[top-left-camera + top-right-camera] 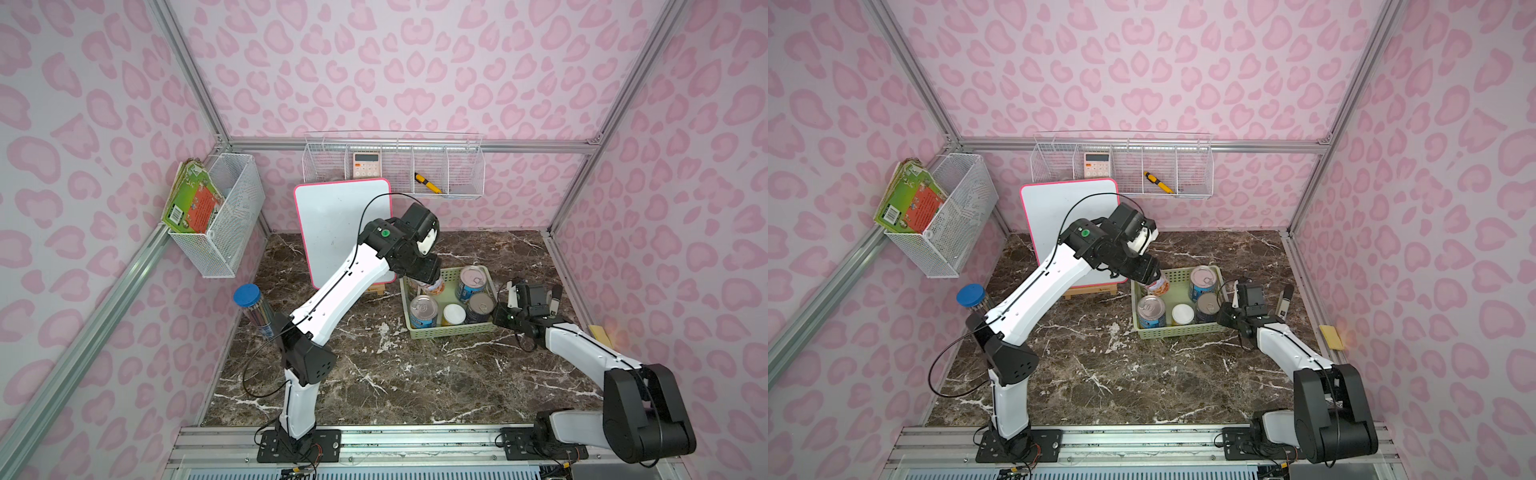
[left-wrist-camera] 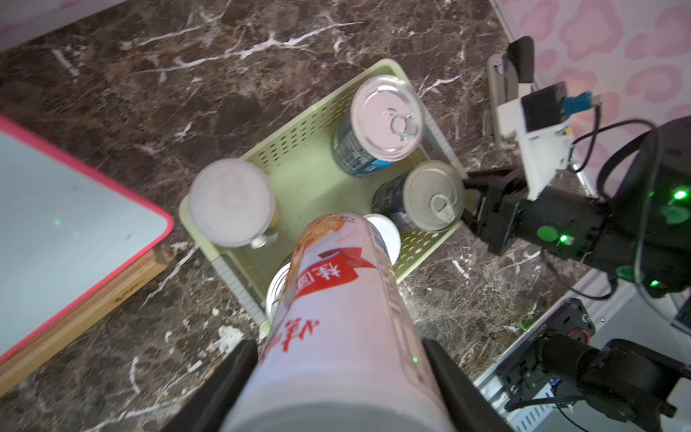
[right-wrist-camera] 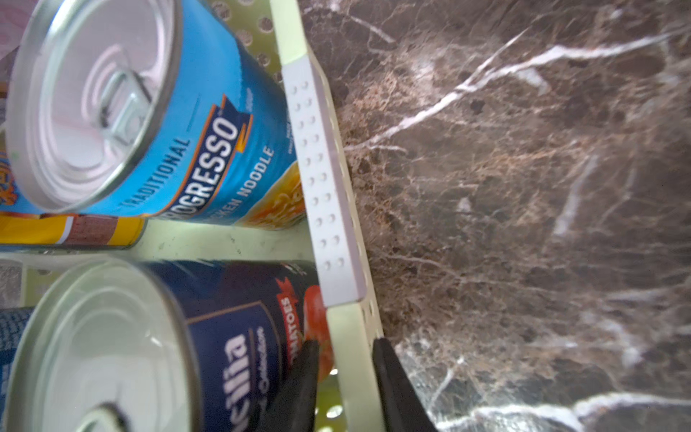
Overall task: Put the canned food in the basket
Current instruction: Adjust the basket at the center of the board, then place the canned food in the basket.
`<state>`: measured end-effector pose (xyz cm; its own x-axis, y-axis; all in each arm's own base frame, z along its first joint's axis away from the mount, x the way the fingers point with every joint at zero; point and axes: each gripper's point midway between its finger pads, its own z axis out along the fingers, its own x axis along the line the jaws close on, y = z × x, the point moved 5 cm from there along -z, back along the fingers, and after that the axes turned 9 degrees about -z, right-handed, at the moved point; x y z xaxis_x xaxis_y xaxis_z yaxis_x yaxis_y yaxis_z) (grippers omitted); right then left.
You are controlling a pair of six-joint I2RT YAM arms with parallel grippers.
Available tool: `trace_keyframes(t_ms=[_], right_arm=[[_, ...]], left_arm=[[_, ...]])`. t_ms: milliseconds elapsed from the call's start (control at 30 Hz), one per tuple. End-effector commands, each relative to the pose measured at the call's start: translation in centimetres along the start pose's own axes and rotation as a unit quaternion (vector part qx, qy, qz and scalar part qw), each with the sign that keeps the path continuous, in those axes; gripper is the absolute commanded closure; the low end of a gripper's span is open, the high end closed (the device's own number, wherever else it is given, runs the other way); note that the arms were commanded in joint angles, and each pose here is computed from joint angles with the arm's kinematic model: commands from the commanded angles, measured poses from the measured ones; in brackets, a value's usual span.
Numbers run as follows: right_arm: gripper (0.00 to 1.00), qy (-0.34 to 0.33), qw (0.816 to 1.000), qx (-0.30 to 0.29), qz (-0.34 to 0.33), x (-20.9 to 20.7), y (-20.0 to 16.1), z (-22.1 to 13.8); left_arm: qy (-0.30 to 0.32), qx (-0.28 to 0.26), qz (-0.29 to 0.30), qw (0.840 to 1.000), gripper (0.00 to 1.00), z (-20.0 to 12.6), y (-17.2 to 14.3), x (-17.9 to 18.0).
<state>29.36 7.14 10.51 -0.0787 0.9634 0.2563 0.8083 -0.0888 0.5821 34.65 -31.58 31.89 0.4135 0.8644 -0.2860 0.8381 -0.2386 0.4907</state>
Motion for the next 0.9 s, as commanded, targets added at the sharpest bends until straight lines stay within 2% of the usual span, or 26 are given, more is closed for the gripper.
trace_keyframes(t_ms=[0, 67, 233, 333, 567, 867], right_arm=[[0.56, -0.008, 0.995, 0.097, 0.010, -0.6, -4.2, -0.3], [0.45, -0.012, 0.995, 0.097, 0.013, -1.0, -4.2, -0.5], [0.32, -0.009, 0.997, 0.074, 0.022, -1.5, -3.4, -1.5], [0.27, -0.012, 0.998, 0.060, 0.022, -1.5, -2.4, -2.5], [0.26, 0.010, 1.000, 0.003, 0.011, -0.6, 0.1, -5.0], [0.26, 0.039, 0.999, -0.029, -0.024, 0.8, 1.7, -7.0]], left_arm=[[-0.004, -0.011, 0.020, 1.000, 0.98, 0.7, 1.5, -0.4], [-0.002, -0.009, 0.023, 1.000, 0.98, 1.8, 2.0, -0.5], [0.006, -0.002, 0.033, 0.999, 0.99, 4.9, 2.3, -0.1], [0.000, 0.009, 0.035, 0.999, 1.00, 6.8, 2.1, -0.2], [0.027, 0.013, 0.044, 0.999, 1.00, 11.1, 2.2, 0.8], [0.069, -0.007, 0.084, 0.994, 1.00, 15.5, 2.6, 1.5]])
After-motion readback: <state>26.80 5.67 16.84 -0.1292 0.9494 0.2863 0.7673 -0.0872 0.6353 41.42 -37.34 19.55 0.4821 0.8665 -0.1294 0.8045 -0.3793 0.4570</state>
